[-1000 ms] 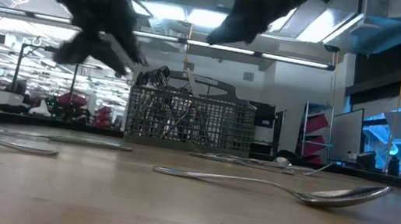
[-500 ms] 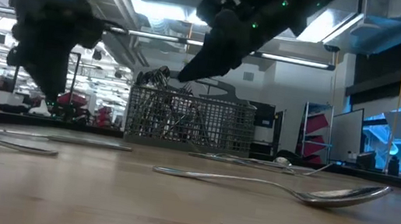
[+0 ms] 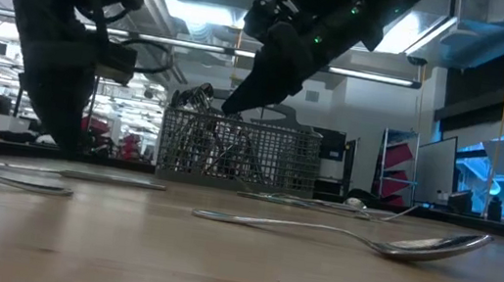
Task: Sort silverware
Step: Put the silver knife into the silverware rack
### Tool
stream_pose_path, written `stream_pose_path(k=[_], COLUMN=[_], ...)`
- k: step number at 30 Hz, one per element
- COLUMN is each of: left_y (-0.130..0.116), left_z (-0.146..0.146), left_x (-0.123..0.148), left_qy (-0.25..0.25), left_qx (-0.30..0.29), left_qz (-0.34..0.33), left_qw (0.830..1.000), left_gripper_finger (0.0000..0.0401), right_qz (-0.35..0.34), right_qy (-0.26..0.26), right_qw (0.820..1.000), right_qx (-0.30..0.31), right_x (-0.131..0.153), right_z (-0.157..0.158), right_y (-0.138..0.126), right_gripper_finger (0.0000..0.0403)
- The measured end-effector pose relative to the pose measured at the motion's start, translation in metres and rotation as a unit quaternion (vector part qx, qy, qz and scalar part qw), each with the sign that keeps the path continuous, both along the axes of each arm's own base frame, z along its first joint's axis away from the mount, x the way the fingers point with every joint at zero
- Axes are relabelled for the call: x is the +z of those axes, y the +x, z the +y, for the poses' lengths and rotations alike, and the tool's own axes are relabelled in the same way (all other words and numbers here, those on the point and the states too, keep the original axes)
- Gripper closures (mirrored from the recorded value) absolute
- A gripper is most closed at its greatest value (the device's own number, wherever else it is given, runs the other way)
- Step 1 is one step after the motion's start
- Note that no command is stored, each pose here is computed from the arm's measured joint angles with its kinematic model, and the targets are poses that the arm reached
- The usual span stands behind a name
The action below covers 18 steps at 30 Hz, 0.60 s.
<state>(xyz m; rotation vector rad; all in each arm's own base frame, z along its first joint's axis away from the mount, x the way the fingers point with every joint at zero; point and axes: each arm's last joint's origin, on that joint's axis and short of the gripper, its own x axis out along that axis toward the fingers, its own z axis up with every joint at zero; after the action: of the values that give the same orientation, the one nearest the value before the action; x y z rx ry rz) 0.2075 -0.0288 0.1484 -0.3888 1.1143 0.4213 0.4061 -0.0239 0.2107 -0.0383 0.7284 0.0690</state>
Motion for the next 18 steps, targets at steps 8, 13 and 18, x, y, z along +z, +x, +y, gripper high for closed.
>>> stream_pose_path(k=[8,13,18], left_y=[0.003,0.006,0.007], left_z=[-0.001,-0.001,-0.001], left_x=[-0.014,-0.024,-0.025], left_qy=[0.024,0.031,0.028], left_qx=[-0.046,-0.053,-0.054], left_qz=[0.041,0.065,0.067], left_qw=[0.998,0.996,0.996], left_gripper_finger=[0.0277,0.0277,0.03], right_qz=[0.0,0.0,0.0], right_qy=[0.0,0.0,0.0], right_qw=[1.0,1.0,1.0], right_qx=[0.0,0.0,0.0], right_x=[0.0,0.0,0.0], right_z=[0.0,0.0,0.0], right_y=[0.0,0.0,0.0], right_gripper_finger=[0.035,0.035,0.035])
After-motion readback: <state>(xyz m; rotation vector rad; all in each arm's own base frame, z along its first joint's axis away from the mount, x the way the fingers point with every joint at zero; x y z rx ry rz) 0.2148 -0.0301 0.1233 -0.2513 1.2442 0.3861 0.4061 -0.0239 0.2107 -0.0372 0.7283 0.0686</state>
